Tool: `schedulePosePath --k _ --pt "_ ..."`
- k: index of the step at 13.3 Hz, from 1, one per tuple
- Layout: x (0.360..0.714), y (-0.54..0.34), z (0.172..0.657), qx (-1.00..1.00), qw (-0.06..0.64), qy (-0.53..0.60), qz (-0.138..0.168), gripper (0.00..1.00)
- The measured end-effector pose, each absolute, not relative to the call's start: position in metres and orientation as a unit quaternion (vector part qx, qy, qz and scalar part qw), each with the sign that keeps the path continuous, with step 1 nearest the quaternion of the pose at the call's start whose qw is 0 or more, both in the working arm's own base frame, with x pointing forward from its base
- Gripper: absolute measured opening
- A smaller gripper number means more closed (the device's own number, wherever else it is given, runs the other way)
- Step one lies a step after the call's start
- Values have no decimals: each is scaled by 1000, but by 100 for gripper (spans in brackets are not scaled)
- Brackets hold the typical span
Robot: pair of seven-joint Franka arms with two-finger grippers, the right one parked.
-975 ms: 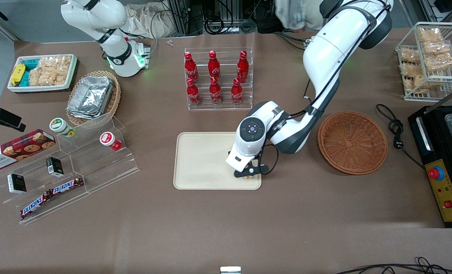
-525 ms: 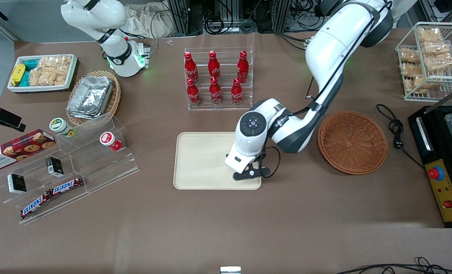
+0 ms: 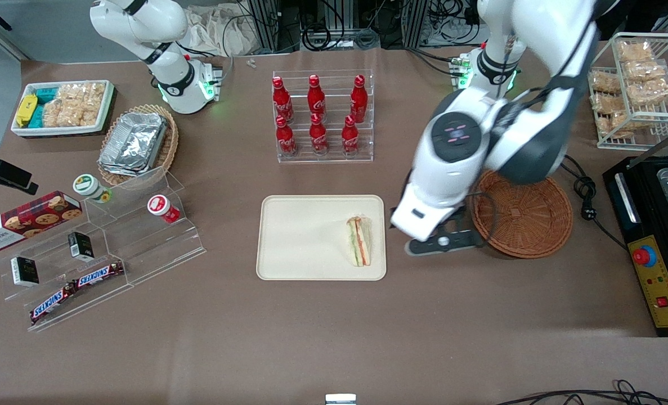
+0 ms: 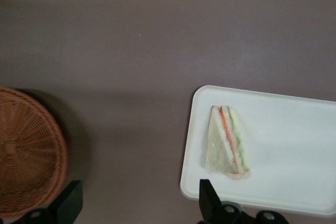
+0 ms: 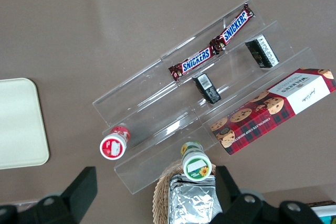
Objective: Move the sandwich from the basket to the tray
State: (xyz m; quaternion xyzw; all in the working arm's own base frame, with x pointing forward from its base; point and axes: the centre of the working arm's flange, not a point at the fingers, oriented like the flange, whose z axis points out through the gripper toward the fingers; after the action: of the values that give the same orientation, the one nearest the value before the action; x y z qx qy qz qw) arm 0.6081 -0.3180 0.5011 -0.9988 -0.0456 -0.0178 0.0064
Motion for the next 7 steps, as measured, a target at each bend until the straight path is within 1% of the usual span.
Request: schedulePosePath --k 3,5,7 --pt "603 -219 566 -1000 -6 25 -13 100" --pt "587 -139 585 -997 -1 82 -9 100" --pt "563 -80 592 -992 2 127 6 100"
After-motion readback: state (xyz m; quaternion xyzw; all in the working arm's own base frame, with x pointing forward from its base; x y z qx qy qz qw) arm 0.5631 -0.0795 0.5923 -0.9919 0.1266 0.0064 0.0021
